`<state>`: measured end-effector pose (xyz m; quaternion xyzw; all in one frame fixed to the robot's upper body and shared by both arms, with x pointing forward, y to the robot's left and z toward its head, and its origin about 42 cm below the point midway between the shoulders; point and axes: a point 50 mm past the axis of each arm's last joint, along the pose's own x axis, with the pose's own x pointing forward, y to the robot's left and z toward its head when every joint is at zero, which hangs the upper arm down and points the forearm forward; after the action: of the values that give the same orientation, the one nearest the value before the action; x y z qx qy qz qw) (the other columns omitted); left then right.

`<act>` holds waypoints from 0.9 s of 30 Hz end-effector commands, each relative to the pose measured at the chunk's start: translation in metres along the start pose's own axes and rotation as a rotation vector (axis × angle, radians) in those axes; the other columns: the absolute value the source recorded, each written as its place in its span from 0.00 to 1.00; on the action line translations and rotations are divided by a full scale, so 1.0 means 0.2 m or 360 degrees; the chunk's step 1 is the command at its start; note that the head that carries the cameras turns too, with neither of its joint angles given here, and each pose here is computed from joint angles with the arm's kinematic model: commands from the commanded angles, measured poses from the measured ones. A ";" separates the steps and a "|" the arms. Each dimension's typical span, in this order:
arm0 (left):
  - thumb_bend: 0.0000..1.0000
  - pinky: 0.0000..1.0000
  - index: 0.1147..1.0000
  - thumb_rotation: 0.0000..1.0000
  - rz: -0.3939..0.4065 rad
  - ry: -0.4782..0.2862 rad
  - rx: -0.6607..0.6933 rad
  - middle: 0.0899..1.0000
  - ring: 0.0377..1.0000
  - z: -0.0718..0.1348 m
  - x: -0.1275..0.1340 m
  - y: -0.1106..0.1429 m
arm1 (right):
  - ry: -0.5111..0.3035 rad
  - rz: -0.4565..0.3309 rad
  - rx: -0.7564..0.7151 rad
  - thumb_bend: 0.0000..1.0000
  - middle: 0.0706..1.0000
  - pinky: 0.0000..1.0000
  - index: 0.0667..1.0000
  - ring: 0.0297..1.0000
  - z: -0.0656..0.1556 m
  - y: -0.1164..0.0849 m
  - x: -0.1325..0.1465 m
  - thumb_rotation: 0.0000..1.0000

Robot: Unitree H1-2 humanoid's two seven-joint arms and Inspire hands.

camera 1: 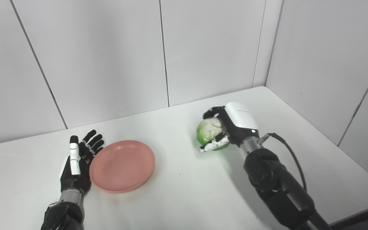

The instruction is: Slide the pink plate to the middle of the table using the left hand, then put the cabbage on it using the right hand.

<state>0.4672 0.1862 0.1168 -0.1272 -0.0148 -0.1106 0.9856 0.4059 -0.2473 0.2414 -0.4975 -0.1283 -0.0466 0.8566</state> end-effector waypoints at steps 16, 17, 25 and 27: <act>0.83 0.97 0.81 1.00 0.0055 0.0093 0.0016 0.84 0.89 -0.16 -0.08 -0.25 | -0.0491 0.0108 0.0195 0.51 0.48 0.35 0.45 0.40 0.43 0.20 0.20 0.00; 0.82 0.98 0.81 1.00 0.0064 0.0079 0.0037 0.84 0.90 -0.16 -0.08 -0.26 | -0.0502 0.0136 0.0194 0.51 0.48 0.35 0.45 0.40 0.44 0.23 0.21 0.00; 0.83 1.00 0.85 1.00 0.0110 0.0022 0.0043 0.88 0.94 -0.18 -0.08 -0.28 | -0.0536 0.0304 0.0156 0.51 0.49 0.37 0.44 0.41 0.51 0.40 0.26 0.00; 0.83 1.00 0.86 1.00 0.0116 0.0007 0.0053 0.89 0.96 -0.18 -0.09 -0.28 | -0.0544 0.0325 0.0153 0.52 0.48 0.35 0.45 0.40 0.52 0.44 0.27 0.00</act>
<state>0.4503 0.1284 0.1153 -0.1082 -0.0241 -0.0836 0.9903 0.4493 -0.1241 0.2023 -0.4751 -0.1641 0.1352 0.8538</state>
